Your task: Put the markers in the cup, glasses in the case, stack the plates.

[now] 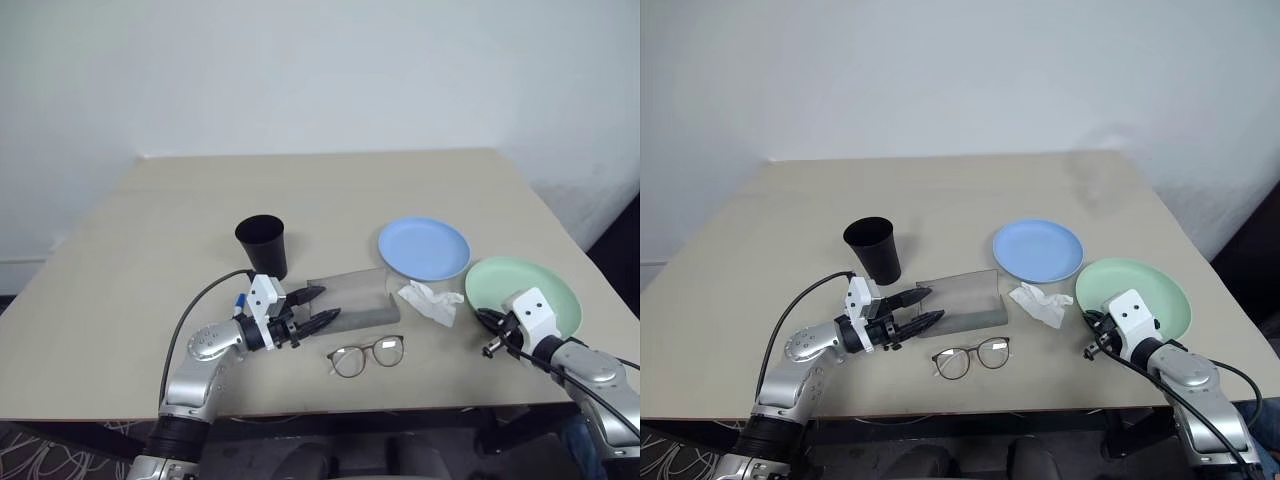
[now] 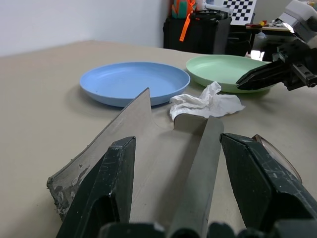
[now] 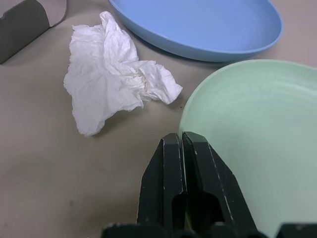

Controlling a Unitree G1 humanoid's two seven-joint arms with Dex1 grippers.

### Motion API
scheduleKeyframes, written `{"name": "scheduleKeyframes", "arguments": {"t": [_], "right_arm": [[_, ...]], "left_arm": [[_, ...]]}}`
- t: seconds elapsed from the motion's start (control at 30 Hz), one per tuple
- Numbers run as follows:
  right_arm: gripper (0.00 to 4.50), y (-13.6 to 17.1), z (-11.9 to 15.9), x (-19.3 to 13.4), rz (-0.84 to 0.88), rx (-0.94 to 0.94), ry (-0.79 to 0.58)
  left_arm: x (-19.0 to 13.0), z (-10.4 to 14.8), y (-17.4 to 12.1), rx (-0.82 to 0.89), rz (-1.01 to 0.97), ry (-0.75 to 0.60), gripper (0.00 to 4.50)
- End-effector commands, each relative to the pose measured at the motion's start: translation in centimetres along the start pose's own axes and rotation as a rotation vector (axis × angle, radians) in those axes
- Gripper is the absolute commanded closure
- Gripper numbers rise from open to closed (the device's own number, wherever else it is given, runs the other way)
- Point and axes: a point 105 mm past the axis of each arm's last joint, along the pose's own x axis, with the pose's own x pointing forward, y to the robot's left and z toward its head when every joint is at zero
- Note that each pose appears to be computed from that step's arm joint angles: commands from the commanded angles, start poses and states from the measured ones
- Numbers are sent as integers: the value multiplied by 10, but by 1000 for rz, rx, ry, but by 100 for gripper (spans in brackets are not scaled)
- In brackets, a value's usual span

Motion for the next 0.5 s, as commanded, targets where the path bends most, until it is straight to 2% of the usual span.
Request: {"name": "scheduleKeyframes", "arguments": {"t": [0.03,0.37,0.5], "right_arm": [[448,-15,25,-2,-64,-61,-64],[448,-39,53,5,-150,-146,-138],[448,-44,75,16,-118,-208,-193]], "left_arm": [[1,8,2,38,-3,-24,166],[4,8,5,45,5,-27,166],[4,8,7,51,9,-29,166]]}}
